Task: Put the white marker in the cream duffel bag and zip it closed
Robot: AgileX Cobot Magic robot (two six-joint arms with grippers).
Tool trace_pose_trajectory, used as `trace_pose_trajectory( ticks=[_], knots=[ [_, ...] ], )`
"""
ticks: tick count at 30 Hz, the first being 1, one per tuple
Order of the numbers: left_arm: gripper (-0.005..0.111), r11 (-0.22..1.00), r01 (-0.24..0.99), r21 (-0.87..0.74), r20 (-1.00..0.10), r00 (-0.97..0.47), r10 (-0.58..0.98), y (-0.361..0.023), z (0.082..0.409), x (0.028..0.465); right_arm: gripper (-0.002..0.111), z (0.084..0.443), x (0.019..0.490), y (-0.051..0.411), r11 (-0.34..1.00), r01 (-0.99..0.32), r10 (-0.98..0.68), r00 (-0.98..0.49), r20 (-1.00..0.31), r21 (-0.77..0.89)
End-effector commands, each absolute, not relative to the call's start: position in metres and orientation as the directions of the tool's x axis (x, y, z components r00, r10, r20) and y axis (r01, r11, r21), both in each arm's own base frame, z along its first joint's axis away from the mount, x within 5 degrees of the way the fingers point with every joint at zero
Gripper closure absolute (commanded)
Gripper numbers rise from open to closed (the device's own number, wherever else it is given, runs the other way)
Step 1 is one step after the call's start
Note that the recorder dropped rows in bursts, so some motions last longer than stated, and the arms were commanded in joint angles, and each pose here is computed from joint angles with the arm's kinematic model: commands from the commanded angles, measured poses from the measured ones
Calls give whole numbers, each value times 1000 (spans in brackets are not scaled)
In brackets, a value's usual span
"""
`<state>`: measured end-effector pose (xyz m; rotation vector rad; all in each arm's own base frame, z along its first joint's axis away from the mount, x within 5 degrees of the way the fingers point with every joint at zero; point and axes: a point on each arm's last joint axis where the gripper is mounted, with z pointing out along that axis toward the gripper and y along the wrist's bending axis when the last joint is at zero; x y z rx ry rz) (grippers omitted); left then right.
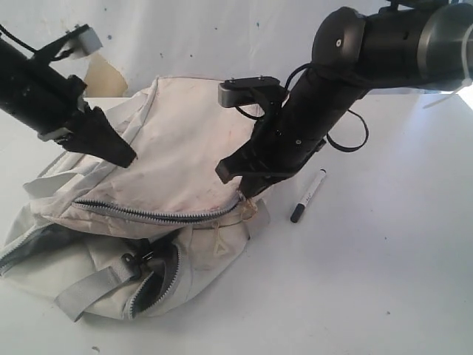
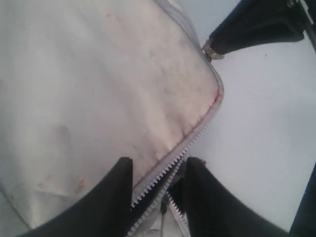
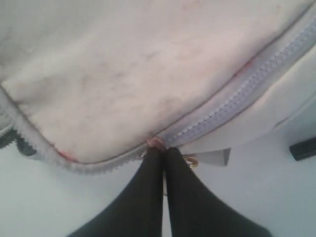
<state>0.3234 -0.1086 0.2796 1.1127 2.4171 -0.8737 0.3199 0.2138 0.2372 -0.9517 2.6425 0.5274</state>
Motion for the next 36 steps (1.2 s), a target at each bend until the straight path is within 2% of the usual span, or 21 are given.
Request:
trace_pose_trajectory(
  ticks=[1,7,12,17,24,30,33,36],
  knots=[
    [62,453,831,-324,-495,-556,667,-122,280,314,108,246,318,214,678,-686,-556,-714,-425,264],
    [44,401,878,-259,-493,-478,727,-141,270,308,108,264,312,211,672,-696,-544,-696,-468,253],
    [43,341,934,-106,-500,-347,793,-151,242,303,108,273,310,209,670,-702,-542,-685,-487,243],
    [43,377,926,29,-529,-306,792,-156,225,306,108,273,310,209,670,-702,-542,-685,-487,243],
    [43,276,960,-43,-569,-251,783,-162,226,297,108,273,310,209,670,-702,-542,-685,-487,243],
    [43,257,964,-62,-586,-244,773,-165,227,295,108,273,310,209,670,-702,-542,-685,-487,243],
    [43,204,974,-98,-626,-220,748,-169,230,290,108,273,310,209,670,-702,-542,-685,-487,243],
    [44,209,976,-66,-638,-202,743,-171,231,292,108,273,310,209,670,-702,-542,-685,-487,243]
  ],
)
